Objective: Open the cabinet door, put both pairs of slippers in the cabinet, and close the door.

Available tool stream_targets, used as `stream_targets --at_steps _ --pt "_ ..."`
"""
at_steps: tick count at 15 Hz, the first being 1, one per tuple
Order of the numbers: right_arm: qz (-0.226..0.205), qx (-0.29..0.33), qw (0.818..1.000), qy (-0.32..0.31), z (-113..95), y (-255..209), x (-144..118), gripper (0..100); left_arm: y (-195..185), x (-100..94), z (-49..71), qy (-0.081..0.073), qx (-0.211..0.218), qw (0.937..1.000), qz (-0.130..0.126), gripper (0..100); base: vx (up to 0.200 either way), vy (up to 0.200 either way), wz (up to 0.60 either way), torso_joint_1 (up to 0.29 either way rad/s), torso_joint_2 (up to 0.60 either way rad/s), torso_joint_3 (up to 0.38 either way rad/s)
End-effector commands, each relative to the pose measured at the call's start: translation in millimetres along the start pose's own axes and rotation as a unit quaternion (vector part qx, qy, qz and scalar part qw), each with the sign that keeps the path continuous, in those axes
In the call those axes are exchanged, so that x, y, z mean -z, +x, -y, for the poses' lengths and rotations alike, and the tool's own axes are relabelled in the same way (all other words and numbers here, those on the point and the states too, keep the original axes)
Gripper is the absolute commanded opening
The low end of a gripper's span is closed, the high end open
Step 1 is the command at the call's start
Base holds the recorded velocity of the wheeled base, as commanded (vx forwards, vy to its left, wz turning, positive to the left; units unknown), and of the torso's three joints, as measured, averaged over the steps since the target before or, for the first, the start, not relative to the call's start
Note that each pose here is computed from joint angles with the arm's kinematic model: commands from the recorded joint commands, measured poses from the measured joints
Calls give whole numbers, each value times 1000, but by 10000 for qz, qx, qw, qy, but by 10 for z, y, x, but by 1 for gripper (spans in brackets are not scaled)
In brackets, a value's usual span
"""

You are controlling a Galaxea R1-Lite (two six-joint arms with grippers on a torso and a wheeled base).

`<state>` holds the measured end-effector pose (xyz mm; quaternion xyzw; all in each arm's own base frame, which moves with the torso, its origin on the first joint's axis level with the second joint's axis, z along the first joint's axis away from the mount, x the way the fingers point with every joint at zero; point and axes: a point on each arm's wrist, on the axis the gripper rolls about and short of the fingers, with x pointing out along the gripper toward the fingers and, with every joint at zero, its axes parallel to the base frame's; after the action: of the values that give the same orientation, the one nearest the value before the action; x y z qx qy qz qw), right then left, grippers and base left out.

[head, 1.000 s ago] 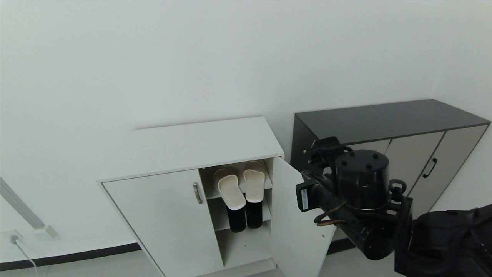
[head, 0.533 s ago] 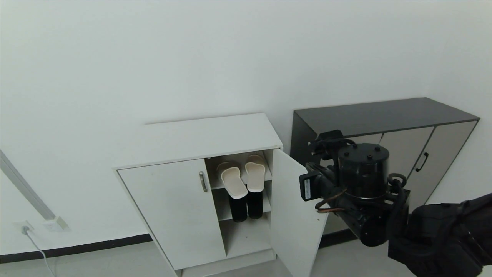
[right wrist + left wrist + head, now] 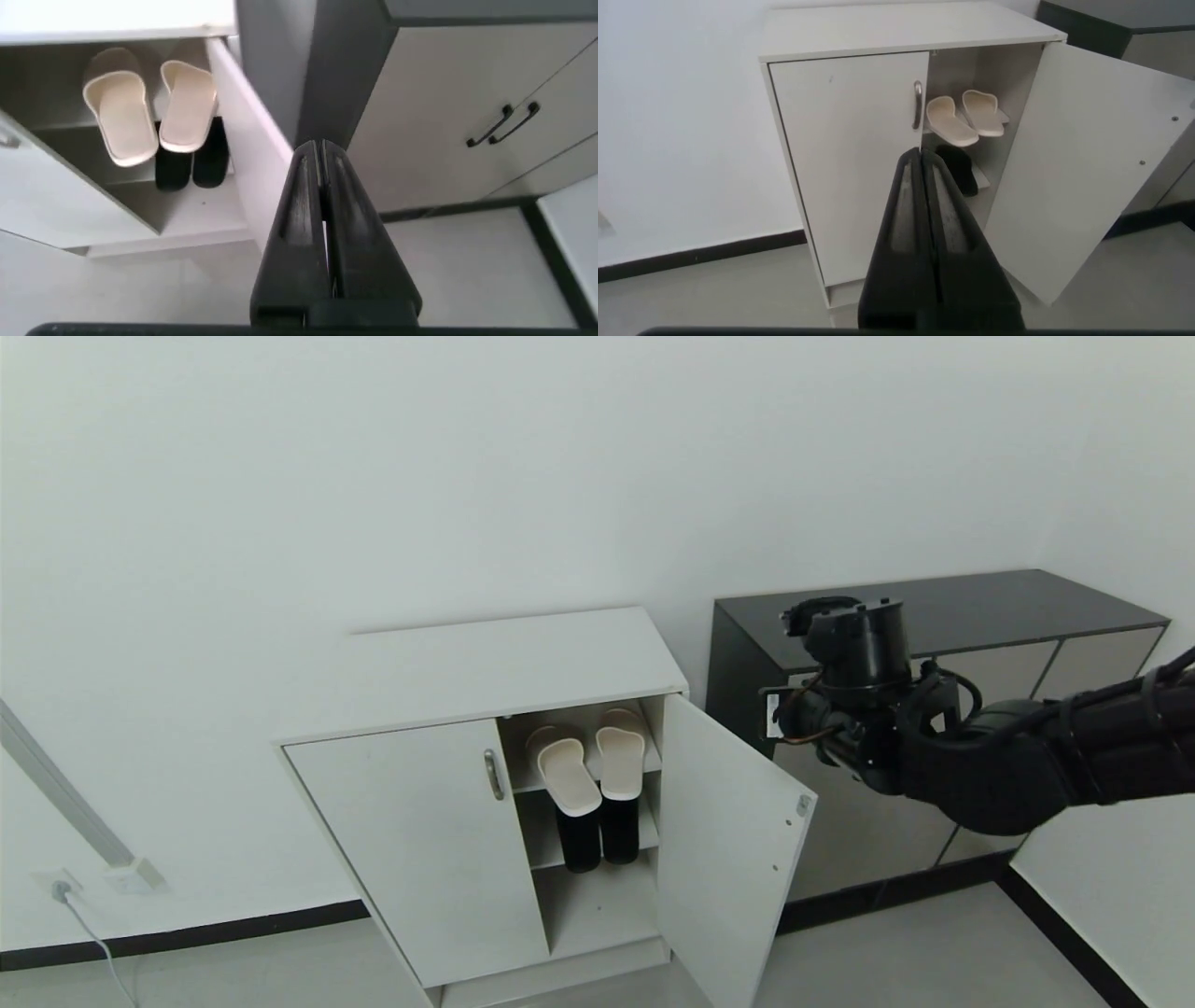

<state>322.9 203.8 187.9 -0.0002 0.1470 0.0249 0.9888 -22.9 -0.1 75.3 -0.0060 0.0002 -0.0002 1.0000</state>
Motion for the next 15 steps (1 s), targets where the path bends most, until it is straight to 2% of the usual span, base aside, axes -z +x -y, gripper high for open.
stream_targets --at_steps 1,6,15 --pt "-110 185 9996 207 92 326 -29 0 1 0 0 -2 -2 10000 -6 0 0 0 0 0 0 0" --pt "-341 264 9988 245 189 784 248 0 1 0 0 -9 -10 10000 -5 0 0 0 0 0 0 0" --pt "-622 129 9975 308 147 828 544 0 1 0 0 -9 -18 10000 -5 0 0 0 0 0 0 0"
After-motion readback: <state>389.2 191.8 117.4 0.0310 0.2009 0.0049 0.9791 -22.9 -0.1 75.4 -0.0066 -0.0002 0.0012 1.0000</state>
